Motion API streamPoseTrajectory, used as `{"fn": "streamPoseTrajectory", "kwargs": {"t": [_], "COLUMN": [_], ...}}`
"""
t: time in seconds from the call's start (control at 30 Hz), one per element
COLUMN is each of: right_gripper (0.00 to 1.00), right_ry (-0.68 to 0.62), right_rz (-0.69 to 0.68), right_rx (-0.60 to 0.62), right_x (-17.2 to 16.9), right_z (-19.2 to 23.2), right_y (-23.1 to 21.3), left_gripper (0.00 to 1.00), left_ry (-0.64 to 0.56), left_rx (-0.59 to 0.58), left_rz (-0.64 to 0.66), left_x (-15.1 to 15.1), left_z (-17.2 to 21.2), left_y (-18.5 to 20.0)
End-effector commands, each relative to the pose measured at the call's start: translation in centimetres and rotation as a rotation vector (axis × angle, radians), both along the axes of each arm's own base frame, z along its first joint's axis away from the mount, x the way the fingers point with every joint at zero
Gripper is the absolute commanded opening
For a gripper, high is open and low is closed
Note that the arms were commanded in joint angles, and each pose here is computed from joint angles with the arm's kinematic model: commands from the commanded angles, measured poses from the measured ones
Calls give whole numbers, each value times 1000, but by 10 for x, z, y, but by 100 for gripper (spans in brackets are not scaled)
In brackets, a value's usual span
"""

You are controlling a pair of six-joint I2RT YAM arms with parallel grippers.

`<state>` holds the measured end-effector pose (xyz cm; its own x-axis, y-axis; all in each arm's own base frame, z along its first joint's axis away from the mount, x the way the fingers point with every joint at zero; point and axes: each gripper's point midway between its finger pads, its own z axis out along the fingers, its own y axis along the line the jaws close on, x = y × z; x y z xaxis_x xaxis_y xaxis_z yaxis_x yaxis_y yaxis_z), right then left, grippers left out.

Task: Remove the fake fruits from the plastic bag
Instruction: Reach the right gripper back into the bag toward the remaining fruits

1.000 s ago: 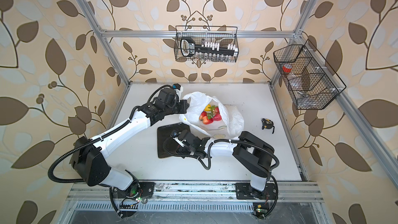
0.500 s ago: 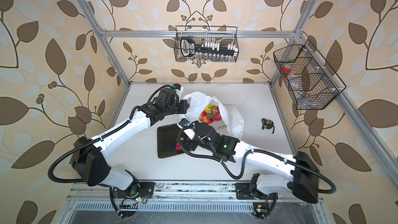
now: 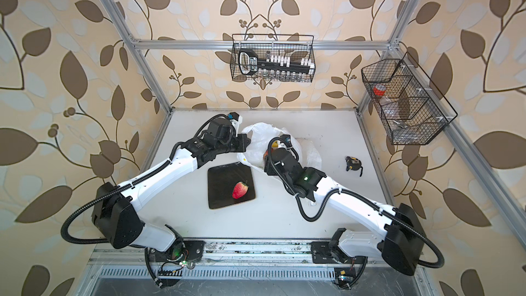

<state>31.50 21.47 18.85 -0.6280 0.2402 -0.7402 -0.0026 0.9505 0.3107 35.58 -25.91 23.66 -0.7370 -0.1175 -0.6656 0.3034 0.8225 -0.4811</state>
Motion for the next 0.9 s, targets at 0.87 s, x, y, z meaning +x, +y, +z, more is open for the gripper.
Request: {"fn": "streamPoseTrajectory", "kwargs": {"t": [0.87], "right_gripper": [89], "right_ry": [294], "right_rz": [-170], "right_rx": [98], "right_x": [87], "right_z": [-131], "right_y": [12], "left_gripper": [0], "left_ry": [55], "left_rx": [32], "left_rz": [-60], "left_x": [-85], "left_z": [-29], "left_y": [5]}}
